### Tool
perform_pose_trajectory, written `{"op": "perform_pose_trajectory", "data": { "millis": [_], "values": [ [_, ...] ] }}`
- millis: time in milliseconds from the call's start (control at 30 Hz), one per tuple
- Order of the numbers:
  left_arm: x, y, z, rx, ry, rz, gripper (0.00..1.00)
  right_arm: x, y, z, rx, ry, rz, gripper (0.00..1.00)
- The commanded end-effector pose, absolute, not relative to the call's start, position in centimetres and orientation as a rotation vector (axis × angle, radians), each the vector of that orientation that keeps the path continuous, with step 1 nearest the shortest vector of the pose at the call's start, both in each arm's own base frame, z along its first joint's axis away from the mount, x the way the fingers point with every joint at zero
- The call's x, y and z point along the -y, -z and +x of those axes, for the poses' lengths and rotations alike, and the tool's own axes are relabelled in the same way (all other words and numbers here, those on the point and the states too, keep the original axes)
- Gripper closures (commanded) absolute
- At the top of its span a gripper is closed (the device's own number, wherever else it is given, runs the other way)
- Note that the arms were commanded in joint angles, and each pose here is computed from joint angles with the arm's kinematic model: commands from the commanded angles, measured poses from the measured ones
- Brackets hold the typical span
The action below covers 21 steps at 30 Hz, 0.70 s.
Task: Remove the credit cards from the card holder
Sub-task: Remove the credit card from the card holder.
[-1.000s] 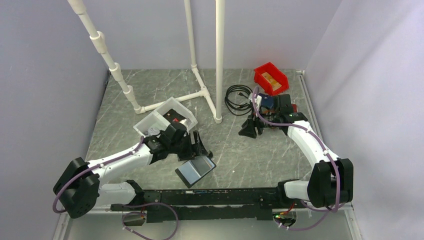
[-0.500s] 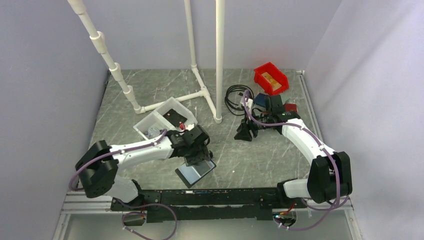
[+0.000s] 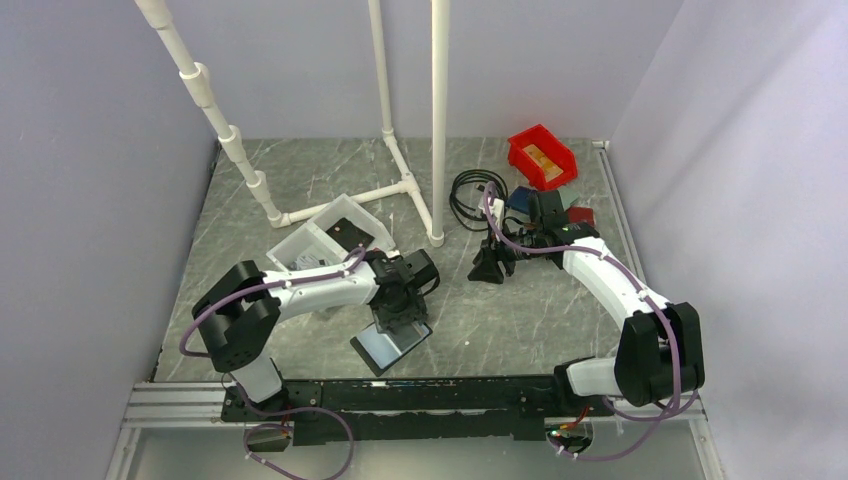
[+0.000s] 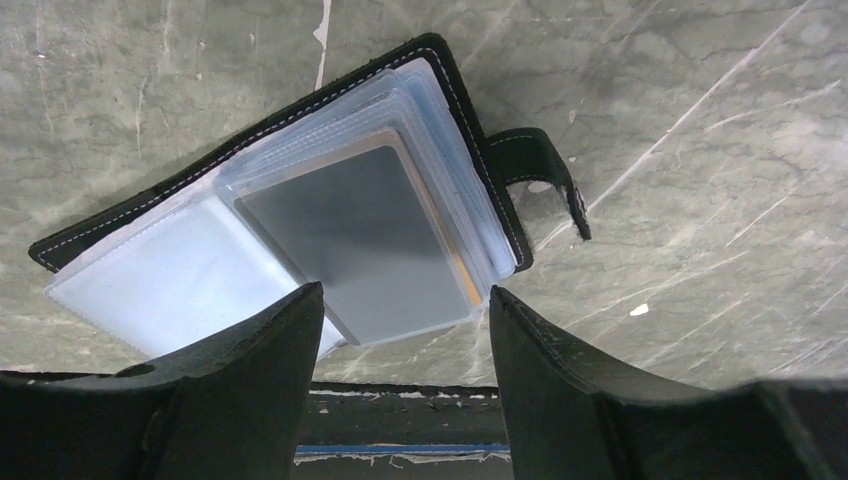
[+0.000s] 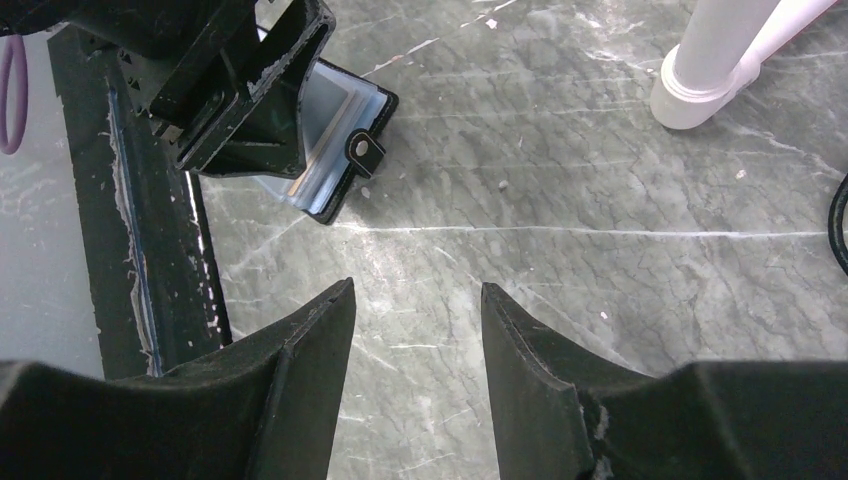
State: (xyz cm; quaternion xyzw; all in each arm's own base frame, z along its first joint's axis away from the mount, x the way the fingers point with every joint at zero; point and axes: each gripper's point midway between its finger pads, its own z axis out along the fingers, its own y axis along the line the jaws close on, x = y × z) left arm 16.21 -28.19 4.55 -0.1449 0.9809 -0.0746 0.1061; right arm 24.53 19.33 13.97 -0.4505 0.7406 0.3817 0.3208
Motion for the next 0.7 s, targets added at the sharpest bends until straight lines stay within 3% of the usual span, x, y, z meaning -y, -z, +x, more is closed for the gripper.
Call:
{"op": "perform_pose_trajectory", "data": {
  "millis": [0,667],
  "values": [
    [28.26,-4.99,16.45,-2.862,0.194,-0.447,0.33,-19.63,-15.8,25.17,-1.872,-0.973,-1.216,0.48],
    [28.08,-4.81,16.19,-2.849,0.065,-0.416,0.32,-19.72,-15.6,25.08,-1.878,-0.981,-1.219,0.48]
  ]
}}
